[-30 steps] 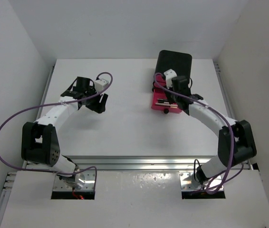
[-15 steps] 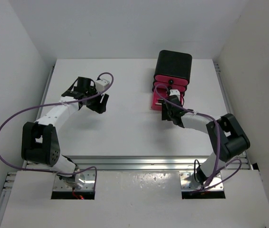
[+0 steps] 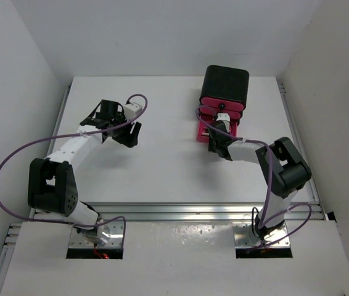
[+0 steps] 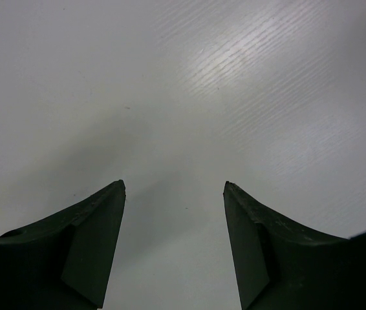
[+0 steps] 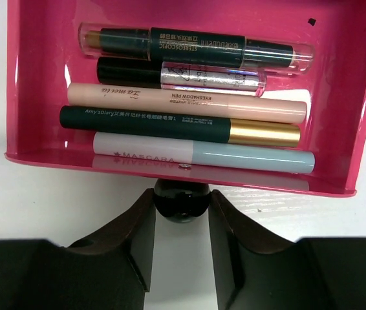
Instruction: Organize the makeup
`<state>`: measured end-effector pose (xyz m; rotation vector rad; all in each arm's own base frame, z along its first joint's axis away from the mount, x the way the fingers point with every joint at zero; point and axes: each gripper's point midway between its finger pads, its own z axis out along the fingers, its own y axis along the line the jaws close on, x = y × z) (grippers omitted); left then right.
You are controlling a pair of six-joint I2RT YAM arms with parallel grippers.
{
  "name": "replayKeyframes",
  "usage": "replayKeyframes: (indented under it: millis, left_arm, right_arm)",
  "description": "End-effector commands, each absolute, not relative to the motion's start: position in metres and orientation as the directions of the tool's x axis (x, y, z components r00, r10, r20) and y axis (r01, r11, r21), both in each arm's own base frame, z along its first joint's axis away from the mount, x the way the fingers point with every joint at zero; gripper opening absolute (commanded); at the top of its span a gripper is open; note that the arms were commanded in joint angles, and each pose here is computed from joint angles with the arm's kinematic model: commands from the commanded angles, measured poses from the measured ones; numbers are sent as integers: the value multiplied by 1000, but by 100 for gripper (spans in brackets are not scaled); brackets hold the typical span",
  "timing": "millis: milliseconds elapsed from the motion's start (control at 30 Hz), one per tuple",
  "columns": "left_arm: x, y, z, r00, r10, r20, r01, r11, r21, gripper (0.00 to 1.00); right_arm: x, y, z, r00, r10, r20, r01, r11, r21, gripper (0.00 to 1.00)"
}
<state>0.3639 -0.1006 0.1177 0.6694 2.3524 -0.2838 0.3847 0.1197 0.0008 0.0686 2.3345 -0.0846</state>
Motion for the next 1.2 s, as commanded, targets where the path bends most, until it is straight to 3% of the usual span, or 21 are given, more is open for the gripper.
replayKeyframes:
  millis: [0,67,233,567,1167]
  left_arm:
    - [371,-106,130,-619,389,-682,544,839,-15,68]
    - [371,-106,130,-619,389,-682,544,839,-15,68]
    - [370,-103,129,-621,399,-674,544,839,-6,68]
    - [367,-100,128,-626,418,-659,551,835,5,68]
    - [364,-93,120,-678,422,-603,534,846,-9,67]
  right_arm:
    - [409,113,17,-623,80,-778,155,988,-23,27]
    - [412,114,22,-607,79,-791,158,987,-22,18]
    - [429,111,45,-534,84,-842,179,984,-16,6]
    - [469,107,70,-415,46,-909,175,984,-30,0]
    - [526,98,68,-280,-49,-959,128,988,-88,0]
